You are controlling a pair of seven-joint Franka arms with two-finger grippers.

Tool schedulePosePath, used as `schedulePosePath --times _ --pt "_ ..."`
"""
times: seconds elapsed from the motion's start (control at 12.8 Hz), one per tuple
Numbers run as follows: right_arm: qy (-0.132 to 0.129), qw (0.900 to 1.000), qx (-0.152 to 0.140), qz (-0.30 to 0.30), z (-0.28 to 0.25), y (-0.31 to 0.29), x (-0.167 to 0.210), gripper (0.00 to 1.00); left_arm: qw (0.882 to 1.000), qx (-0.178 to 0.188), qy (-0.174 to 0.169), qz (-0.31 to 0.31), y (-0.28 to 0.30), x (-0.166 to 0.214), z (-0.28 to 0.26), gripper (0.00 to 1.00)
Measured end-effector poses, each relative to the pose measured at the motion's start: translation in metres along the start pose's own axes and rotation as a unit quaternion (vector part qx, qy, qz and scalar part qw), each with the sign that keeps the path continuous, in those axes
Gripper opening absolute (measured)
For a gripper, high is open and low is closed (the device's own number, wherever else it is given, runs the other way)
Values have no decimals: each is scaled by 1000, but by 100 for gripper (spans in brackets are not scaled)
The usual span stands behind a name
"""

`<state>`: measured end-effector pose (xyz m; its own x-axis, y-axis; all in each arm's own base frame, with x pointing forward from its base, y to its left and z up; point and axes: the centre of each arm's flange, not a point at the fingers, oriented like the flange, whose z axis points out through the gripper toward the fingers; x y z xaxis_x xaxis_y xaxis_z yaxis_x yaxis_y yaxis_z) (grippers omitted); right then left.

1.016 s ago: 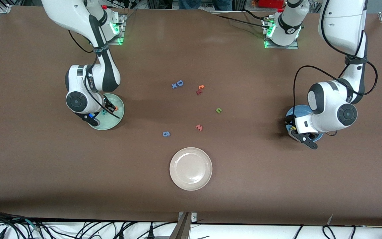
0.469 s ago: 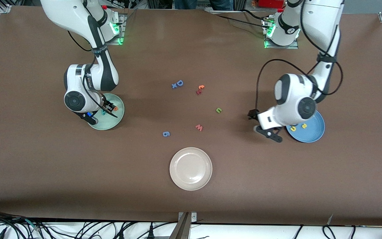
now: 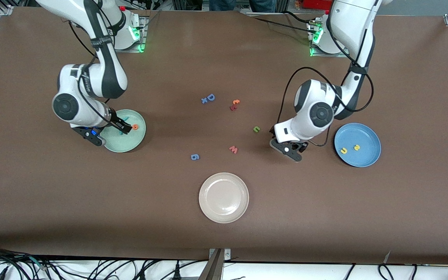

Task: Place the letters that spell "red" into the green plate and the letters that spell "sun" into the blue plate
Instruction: 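Raise the right gripper to rest while the left gripper reaches the n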

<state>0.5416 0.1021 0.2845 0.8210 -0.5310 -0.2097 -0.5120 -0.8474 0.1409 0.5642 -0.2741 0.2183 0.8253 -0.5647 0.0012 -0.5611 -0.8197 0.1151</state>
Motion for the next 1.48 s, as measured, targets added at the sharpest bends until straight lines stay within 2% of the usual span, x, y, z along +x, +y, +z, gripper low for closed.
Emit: schedulePosePath --times 0.31,0.62,0.78,1.09,1.17,1.33,1.48 --pt "-23 998 12 -56 -69 25 18 98 999 7 7 32 29 9 6 100" --pt "-47 990 9 -135 -152 52 27 98 999 -2 7 53 58 11 31 100" --pt "-31 983 18 -177 -193 60 29 98 998 -4 1 61 72 10 47 100" --pt "41 977 11 -209 -258 48 22 99 998 -3 -3 66 78 9 58 100" --pt "52 975 9 -214 -266 41 19 99 998 -3 -4 66 79 8 59 100" --pt "58 973 3 -222 -269 30 16 100 998 -3 -7 66 80 6 61 100" --pt "49 972 -2 -228 -267 25 12 100 998 -4 -11 68 83 1 62 100"
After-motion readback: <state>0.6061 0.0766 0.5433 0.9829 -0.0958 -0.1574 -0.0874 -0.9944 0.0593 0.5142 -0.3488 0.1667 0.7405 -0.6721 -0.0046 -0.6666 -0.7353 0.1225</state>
